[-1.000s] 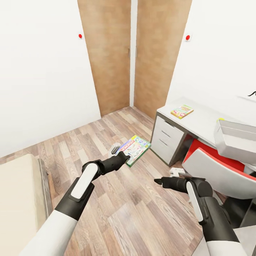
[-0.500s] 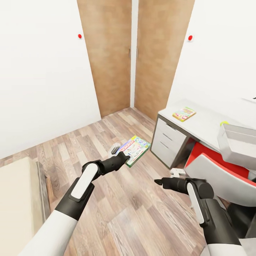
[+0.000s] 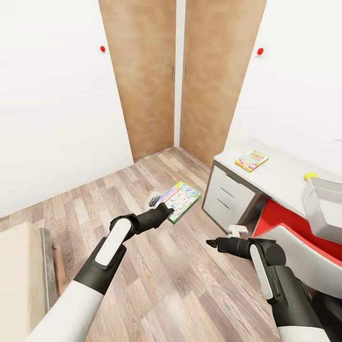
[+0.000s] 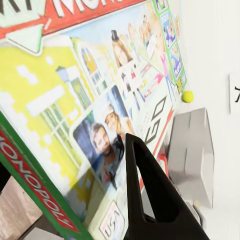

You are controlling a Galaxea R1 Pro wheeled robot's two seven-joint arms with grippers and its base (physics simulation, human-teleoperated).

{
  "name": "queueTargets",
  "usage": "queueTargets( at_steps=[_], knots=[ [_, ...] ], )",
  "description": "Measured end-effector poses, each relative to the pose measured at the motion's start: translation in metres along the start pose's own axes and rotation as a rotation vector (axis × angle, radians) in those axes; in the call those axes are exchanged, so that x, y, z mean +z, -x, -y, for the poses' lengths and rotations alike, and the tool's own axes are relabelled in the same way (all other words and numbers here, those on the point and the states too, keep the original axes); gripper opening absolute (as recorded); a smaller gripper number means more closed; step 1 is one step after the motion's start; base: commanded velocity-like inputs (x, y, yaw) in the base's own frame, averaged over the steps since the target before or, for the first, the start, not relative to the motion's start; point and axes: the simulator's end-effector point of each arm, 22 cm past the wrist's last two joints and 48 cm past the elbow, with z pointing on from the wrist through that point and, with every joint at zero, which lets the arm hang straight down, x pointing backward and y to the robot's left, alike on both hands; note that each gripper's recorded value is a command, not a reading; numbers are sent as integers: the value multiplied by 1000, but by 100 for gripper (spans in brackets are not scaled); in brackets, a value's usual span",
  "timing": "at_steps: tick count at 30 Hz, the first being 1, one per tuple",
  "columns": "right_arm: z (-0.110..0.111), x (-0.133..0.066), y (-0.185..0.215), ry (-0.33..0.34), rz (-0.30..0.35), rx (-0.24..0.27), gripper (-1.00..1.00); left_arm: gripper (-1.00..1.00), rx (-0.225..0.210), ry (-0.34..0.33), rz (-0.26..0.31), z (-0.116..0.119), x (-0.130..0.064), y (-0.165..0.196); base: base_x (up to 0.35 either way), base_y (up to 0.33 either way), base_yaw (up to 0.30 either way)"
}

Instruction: Put all the toys in the child's room - the three board games (two on the bed and one on the table), the two jigsaw puzzles on the table, and the tennis ball on the table - inside the toy box on the table in the child's room.

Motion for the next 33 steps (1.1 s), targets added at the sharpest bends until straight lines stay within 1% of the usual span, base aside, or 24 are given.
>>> queueTargets(
  at_steps=[22, 30, 33],
  knots=[
    [3, -1, -4, -1, -6, 1, 100, -100, 2, 1, -2, 0, 0, -1, 336, 0, 0],
    [0, -9, -1, -1, 18, -14, 100, -100, 5, -7, 0, 3, 0, 0, 337, 0, 0],
    [-2, -17, 3, -2, 42, -25, 100, -100, 6, -9, 0, 4, 0, 0, 337, 0, 0]
  ],
)
